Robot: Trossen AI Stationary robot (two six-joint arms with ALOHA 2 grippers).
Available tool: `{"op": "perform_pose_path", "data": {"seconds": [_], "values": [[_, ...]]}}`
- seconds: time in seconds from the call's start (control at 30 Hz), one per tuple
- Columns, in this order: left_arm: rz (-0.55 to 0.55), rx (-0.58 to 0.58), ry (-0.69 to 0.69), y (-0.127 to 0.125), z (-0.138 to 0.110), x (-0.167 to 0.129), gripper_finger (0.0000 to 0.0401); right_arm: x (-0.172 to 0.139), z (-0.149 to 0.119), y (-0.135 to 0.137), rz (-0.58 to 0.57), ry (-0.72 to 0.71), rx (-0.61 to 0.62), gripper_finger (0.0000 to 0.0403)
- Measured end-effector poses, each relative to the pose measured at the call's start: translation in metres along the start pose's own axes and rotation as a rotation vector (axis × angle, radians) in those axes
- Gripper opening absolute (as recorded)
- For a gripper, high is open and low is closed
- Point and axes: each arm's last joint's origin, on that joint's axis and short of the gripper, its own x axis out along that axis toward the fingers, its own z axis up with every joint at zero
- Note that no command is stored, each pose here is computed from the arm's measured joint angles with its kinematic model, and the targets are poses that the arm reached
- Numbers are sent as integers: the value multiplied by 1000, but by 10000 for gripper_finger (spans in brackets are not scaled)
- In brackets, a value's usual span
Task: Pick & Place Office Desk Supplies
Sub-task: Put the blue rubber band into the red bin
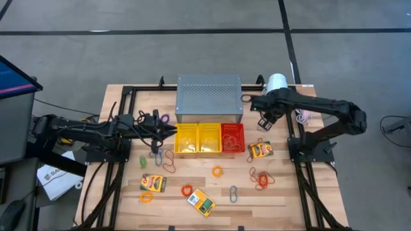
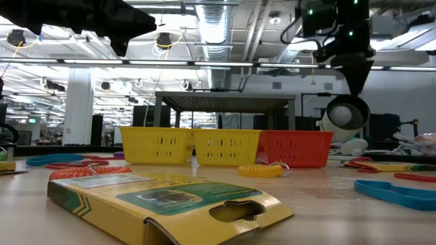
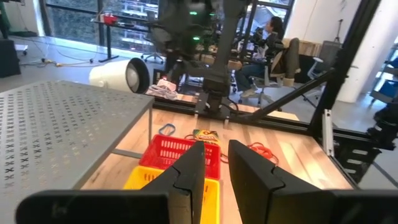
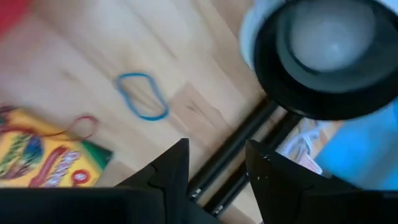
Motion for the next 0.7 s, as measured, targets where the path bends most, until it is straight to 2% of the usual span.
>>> {"op": "perform_pose_path", "data": {"seconds": [0.13,0.33,0.43,0.57,0.7], "values": [[-6,-14,1,0,0,0,67,8,4,-17,6,9,98,150],[-9,-14,2,0,0,0,67,22,3,-33,129,30,212,148],[-9,-14,2,0,0,0,67,33,-2,-40,155,63,262,148],[-9,-14,2,0,0,0,67,46,-11,-43,179,83,337,147],[-10,-14,3,0,0,0,67,55,-15,-40,270,42,406,147]]}}
